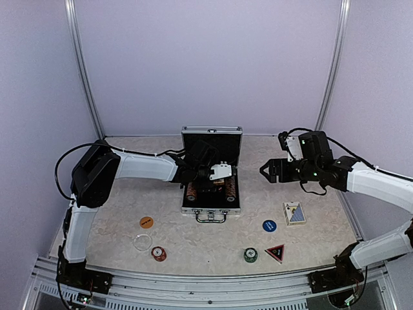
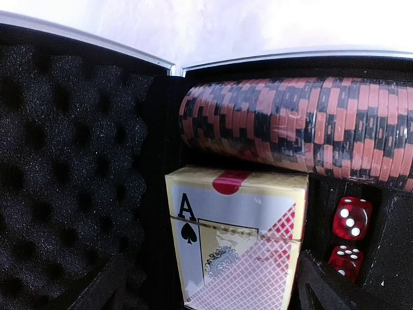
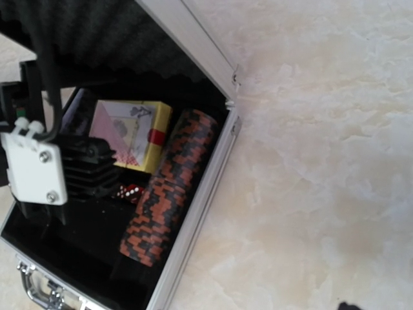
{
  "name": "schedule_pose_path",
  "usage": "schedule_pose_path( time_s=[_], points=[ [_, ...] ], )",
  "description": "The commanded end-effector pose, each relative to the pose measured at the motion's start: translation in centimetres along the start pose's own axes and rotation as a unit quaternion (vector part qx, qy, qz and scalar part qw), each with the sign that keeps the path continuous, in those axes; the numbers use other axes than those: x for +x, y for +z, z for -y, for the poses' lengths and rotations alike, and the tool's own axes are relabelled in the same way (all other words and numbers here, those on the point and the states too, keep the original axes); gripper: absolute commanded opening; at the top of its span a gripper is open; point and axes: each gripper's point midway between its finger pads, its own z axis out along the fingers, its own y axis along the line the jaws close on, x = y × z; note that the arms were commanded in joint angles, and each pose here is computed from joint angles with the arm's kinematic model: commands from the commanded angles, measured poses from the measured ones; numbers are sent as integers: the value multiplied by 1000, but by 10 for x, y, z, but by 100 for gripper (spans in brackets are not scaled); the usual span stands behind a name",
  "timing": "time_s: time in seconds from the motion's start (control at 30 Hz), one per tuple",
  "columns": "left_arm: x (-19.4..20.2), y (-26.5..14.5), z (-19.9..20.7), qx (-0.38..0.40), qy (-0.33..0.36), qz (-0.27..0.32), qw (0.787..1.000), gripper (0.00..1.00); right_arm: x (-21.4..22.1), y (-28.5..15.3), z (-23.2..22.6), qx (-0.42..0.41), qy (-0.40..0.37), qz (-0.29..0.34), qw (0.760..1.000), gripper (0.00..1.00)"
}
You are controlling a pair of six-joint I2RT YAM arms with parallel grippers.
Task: Pack up texas hold em set
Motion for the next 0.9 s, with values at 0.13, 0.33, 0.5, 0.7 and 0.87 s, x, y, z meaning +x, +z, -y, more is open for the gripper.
schedule_pose_path(
  time_s=[0.13, 0.33, 0.5, 0.7, 0.87],
  points=[
    [-12, -15, -41, -44, -30, 23, 998, 93, -1, -1, 4, 5, 3, 1, 1000, 86],
    [-22, -32, -50, -36, -47, 45, 997, 98, -2, 2, 3, 4, 3, 0, 1000, 86],
    [-24, -43, -55, -37, -66, 46, 996, 99, -4, 7, 1, 0, 3, -5, 1000, 86],
    [-21, -65, -65, -64, -105, 35, 992, 99, -8, 14, -8, -20, 8, -9, 1000, 84],
    [-11, -84, -74, -93, -160, 13, 983, 99, -13, 24, -15, -38, 17, -10, 999, 79]
  ],
)
